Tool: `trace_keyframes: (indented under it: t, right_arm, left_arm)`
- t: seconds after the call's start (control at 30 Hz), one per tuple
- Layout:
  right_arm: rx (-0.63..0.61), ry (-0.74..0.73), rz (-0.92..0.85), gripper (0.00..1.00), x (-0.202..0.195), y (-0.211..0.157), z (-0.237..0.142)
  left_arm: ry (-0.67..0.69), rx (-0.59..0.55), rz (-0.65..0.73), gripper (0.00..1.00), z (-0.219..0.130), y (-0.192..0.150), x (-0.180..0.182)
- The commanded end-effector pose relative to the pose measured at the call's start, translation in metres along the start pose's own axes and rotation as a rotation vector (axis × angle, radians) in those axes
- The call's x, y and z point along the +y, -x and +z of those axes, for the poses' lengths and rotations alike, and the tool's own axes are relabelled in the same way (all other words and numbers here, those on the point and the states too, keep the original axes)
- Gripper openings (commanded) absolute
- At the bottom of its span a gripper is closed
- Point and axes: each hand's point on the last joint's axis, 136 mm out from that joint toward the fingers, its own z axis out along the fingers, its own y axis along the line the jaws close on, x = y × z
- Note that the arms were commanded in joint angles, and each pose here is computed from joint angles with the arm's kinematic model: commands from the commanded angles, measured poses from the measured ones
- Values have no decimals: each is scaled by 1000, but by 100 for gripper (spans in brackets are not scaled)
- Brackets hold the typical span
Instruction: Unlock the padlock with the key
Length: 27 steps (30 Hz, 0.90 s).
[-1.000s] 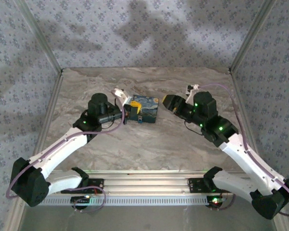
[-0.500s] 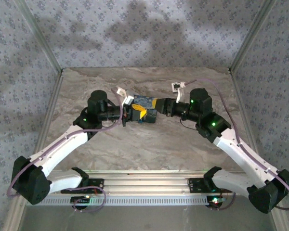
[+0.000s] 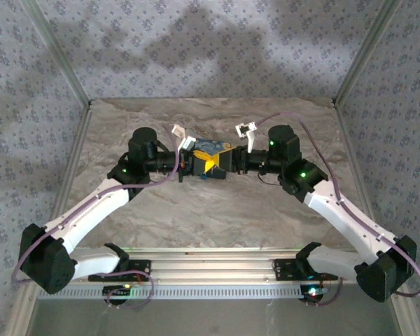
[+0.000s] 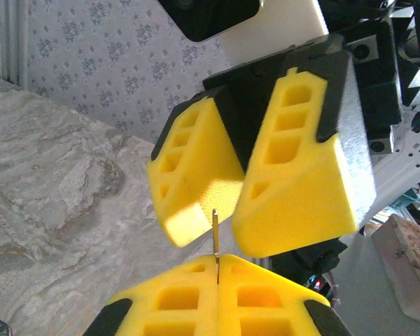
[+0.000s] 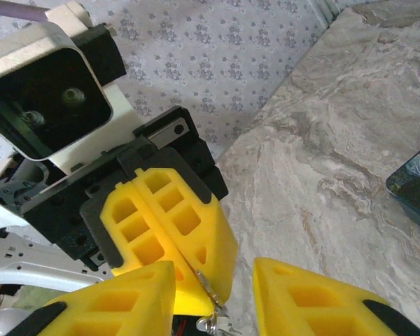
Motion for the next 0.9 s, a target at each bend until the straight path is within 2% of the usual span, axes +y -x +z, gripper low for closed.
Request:
trace_keyframes:
  t: [0.0,0.1,0.27,0.57,0.67,0.73,0.8,0.87]
  right_arm:
    - [-15,58,-47,32,18,14,-2]
    - [-14,65,-42,26,17,14,0]
    - [-16,87,-56,0,19,14,1]
    - [-38,100,-95,0,19,14,4]
    - [-63,65,-96,0,13,18,5]
    - [-84,35,-96,0,8,22,4]
    - [-106,2,-95,0,2,26,4]
    - [-128,-35,-91,0,-5,31,2]
  left_arm:
    - [-37,-24,40,0,-2,16,-10]
    - [-44,-16,40,0,-3,15,-12]
    - [-46,0,37,0,-3,10,-12]
    - [-1,-1,-3,0,-4,4,-4]
    - [44,-19,-36,21,-5,4,3]
    - [93,-38,-58,39,-9,6,9]
    - [148,-62,-93,47,-13,8,17]
    - [190,-97,-174,48,-20,11,28]
